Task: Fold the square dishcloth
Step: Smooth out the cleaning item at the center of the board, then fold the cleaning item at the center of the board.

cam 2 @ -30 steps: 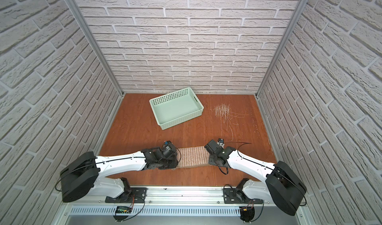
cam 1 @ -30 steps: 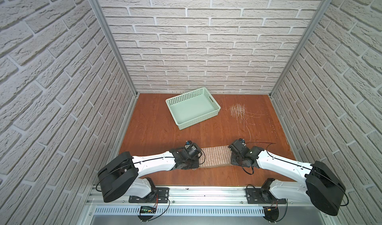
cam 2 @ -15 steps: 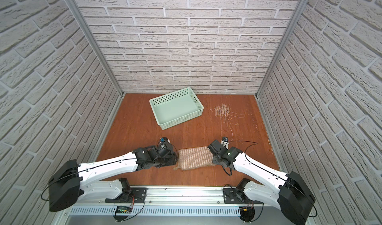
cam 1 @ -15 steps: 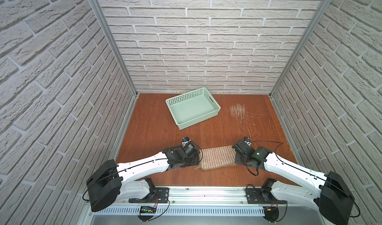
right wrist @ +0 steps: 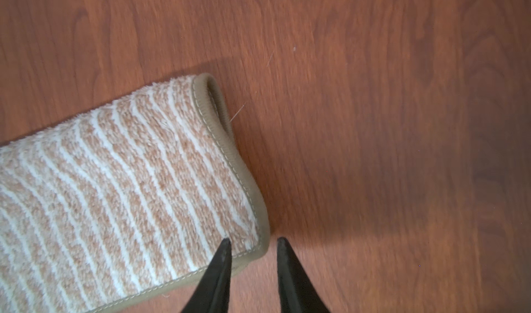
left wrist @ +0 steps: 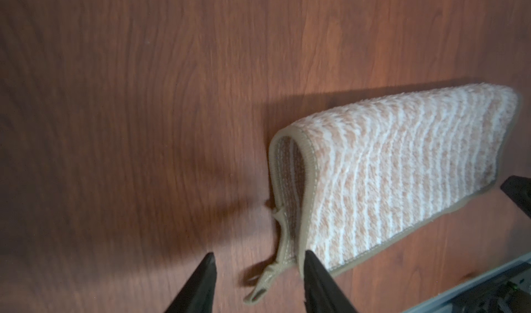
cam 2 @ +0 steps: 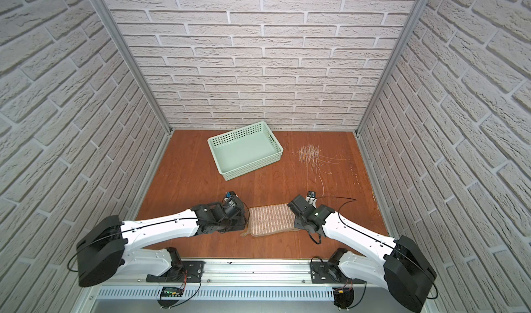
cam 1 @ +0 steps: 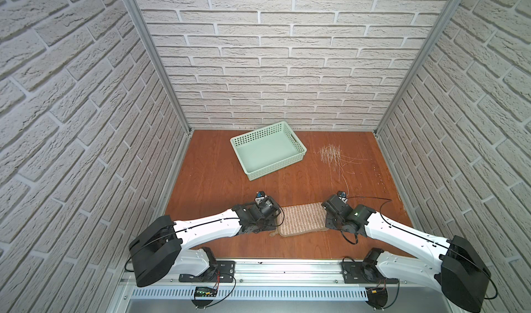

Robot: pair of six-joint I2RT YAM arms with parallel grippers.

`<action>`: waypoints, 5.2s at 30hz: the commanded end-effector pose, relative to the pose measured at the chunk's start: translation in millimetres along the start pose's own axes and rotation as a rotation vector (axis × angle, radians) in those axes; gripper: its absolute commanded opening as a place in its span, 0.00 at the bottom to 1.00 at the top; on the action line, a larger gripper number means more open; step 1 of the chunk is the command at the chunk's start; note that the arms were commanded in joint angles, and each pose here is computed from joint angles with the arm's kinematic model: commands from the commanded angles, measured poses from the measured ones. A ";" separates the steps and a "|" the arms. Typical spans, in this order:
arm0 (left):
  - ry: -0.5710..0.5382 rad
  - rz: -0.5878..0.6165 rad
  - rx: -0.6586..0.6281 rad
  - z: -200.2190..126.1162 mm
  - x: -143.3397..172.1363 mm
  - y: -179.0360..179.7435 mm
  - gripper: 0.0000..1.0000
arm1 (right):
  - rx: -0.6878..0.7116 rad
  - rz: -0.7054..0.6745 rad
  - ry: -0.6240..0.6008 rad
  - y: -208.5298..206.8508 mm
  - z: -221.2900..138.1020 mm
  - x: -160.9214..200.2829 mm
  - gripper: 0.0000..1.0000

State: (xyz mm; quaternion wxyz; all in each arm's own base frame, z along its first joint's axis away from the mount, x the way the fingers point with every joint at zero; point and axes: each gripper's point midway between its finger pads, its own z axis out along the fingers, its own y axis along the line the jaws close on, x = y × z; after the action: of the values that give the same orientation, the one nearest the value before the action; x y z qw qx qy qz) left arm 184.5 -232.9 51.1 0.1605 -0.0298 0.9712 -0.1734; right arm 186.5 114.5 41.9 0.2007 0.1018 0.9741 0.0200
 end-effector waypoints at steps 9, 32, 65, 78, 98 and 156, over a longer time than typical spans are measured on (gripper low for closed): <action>-0.019 0.094 0.022 8.5 -19.6 -31.3 0.48 | -0.015 0.012 0.001 1.6 4.0 2.1 0.29; 0.061 0.067 0.061 13.1 -23.1 -30.3 0.00 | -0.021 0.005 -0.069 -4.6 -21.2 -13.4 0.30; 0.007 -0.018 -0.045 16.2 -55.2 19.6 0.41 | -0.137 -0.002 0.004 34.9 3.5 -17.3 0.33; 0.060 -0.005 -0.068 13.5 -21.3 18.9 0.52 | -0.170 0.036 0.046 38.4 27.3 -8.0 0.33; 0.082 -0.061 -0.141 30.8 -7.7 38.6 0.14 | -0.169 0.054 0.056 37.1 38.8 -3.8 0.03; -0.094 -0.325 0.252 28.2 -39.3 -11.3 0.20 | -0.267 -0.281 0.098 199.9 -11.4 -18.8 0.03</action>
State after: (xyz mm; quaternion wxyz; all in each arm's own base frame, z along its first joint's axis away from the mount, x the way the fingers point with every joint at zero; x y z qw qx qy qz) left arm 225.0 -245.8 29.1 0.1611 -0.1722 0.9280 -0.2885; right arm 235.8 293.4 67.8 0.1585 -0.0672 0.9798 0.1017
